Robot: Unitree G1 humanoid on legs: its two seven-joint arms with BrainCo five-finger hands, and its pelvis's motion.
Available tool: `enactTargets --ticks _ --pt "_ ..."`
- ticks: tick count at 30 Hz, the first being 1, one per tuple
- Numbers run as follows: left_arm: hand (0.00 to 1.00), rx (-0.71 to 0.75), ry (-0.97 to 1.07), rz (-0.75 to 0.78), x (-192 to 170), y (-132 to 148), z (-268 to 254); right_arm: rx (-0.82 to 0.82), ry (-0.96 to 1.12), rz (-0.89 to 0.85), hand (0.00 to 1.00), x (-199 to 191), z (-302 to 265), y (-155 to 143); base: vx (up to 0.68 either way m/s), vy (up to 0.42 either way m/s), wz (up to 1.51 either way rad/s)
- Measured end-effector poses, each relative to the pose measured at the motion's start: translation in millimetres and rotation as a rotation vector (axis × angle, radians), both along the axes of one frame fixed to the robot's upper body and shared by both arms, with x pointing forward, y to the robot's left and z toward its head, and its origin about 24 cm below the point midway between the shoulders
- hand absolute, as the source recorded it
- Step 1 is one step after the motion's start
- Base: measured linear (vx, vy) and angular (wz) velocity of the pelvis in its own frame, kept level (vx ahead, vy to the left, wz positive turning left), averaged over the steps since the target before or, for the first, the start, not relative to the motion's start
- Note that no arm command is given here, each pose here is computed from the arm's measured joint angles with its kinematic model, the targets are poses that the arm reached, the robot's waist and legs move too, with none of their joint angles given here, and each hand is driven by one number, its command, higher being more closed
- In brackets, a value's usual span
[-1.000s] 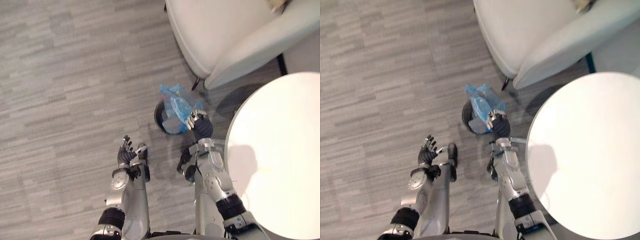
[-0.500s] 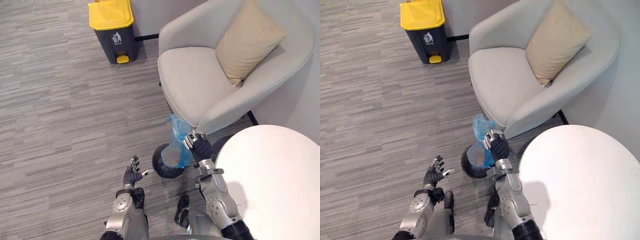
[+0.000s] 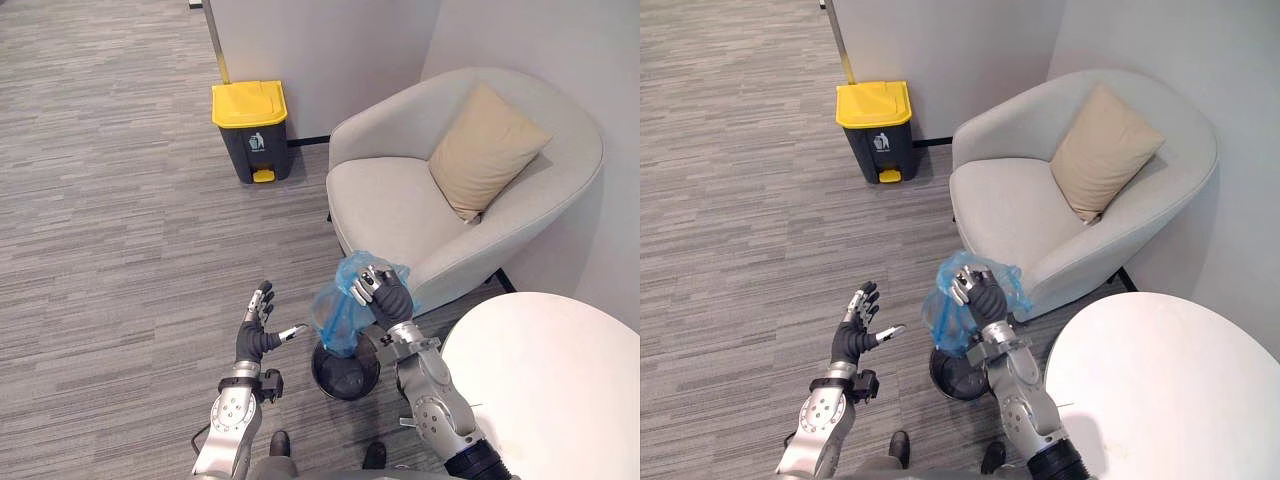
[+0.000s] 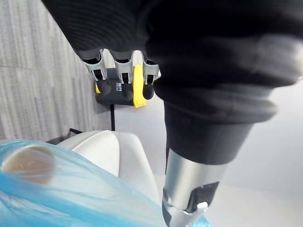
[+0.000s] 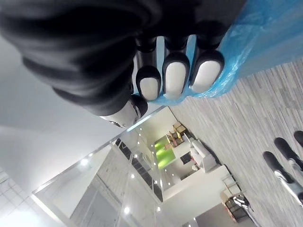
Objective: Gather rubbish on tea table into small bin, then transfer packed bag to large trash can.
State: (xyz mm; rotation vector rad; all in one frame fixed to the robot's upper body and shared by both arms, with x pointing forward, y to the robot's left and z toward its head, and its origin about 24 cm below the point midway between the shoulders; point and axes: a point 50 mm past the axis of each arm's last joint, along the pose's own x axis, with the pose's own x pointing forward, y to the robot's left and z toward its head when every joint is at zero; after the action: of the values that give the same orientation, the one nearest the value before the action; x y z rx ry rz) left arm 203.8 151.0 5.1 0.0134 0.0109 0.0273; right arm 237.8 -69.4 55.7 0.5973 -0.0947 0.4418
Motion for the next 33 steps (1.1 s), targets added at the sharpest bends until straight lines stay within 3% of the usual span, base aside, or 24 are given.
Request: enactTargets --ticks 17,33 --pt "0.00 0.422 -0.276 -0.261 26 -36 42 -0.009 -0.099 0.205 1.00 5 18 23 -0.01 0.008 -0.04" --pt "0.00 0.432 -0.202 -0.287 35 -38 28 0.088 -0.169 0.297 1.00 1 44 34 -0.01 0.001 -0.04"
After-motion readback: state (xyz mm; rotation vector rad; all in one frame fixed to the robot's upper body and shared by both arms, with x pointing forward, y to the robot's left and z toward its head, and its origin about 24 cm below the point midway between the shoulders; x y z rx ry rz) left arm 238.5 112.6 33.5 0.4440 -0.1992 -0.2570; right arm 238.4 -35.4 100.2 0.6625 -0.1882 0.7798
